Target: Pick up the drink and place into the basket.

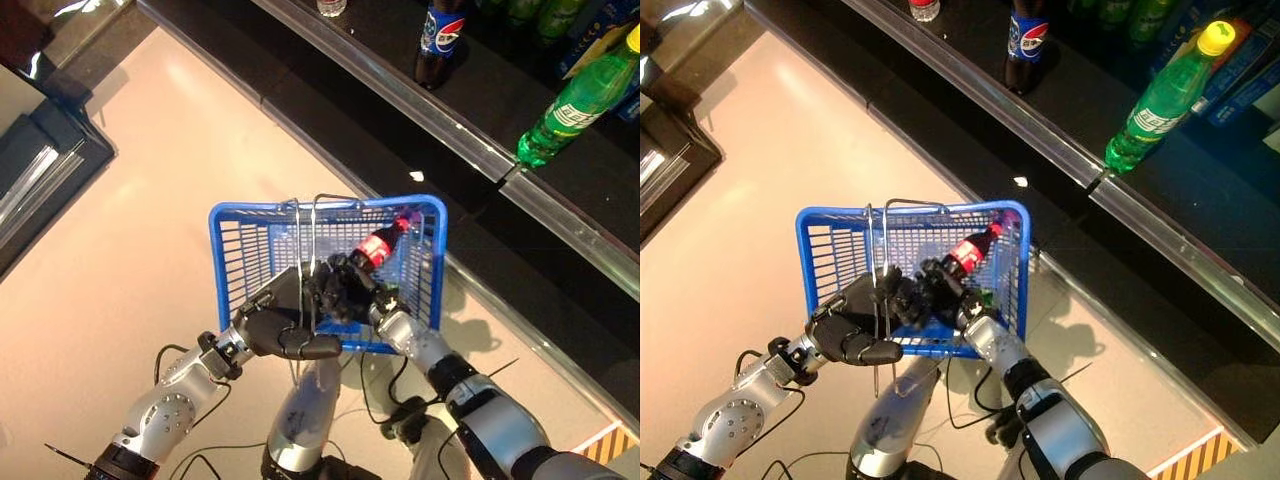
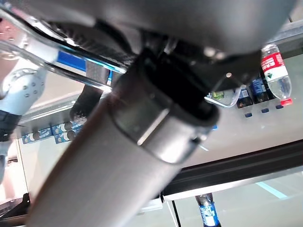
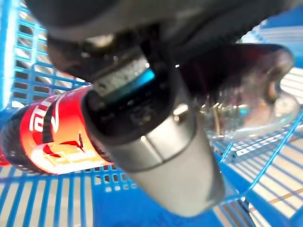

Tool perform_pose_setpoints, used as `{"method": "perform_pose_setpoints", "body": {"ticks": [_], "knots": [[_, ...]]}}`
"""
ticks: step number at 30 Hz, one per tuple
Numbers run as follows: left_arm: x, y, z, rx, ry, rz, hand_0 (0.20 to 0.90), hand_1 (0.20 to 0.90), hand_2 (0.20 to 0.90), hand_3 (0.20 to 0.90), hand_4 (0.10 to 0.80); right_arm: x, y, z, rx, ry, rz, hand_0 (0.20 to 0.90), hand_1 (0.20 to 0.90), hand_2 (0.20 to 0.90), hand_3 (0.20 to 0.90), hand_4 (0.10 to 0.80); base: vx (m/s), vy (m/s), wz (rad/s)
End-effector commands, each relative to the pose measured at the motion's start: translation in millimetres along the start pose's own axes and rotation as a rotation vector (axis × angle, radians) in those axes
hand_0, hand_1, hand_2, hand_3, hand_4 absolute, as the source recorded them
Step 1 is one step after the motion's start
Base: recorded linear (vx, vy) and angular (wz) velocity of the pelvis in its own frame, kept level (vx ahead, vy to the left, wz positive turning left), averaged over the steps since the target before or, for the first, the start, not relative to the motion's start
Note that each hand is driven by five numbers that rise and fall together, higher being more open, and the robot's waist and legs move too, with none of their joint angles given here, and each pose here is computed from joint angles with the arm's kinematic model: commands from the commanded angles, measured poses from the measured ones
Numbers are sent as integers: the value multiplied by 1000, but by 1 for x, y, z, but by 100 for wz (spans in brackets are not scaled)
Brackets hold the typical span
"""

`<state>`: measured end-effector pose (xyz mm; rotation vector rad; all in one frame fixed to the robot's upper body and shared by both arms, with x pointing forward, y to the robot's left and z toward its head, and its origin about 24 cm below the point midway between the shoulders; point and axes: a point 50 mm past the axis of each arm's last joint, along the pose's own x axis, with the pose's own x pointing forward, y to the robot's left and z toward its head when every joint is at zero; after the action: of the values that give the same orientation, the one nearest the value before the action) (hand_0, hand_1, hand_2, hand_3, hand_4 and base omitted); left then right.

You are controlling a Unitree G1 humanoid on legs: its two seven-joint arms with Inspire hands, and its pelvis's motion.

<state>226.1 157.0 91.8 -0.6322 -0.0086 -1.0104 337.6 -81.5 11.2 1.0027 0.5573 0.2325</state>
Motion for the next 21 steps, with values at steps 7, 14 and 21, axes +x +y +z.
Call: {"method": "perform_pose_setpoints", "body": {"ticks": [7, 14, 21], "knots": [[46, -96, 65, 140, -343, -666, 300, 300, 300, 200, 100, 18, 63, 8, -98, 50, 181, 900, 900, 900, 900, 800, 2, 0, 0], [47, -94, 64, 125, -340, -644, 300, 300, 300, 200, 100, 16, 63, 11, -133, 45, 232, 900, 900, 900, 900, 800, 1, -7, 3], [43, -88, 61, 115, -350, -572, 300, 300, 300, 200, 100, 5, 73, 10, -184, 5, 378, 900, 900, 900, 900, 800, 0, 0, 0]]}}
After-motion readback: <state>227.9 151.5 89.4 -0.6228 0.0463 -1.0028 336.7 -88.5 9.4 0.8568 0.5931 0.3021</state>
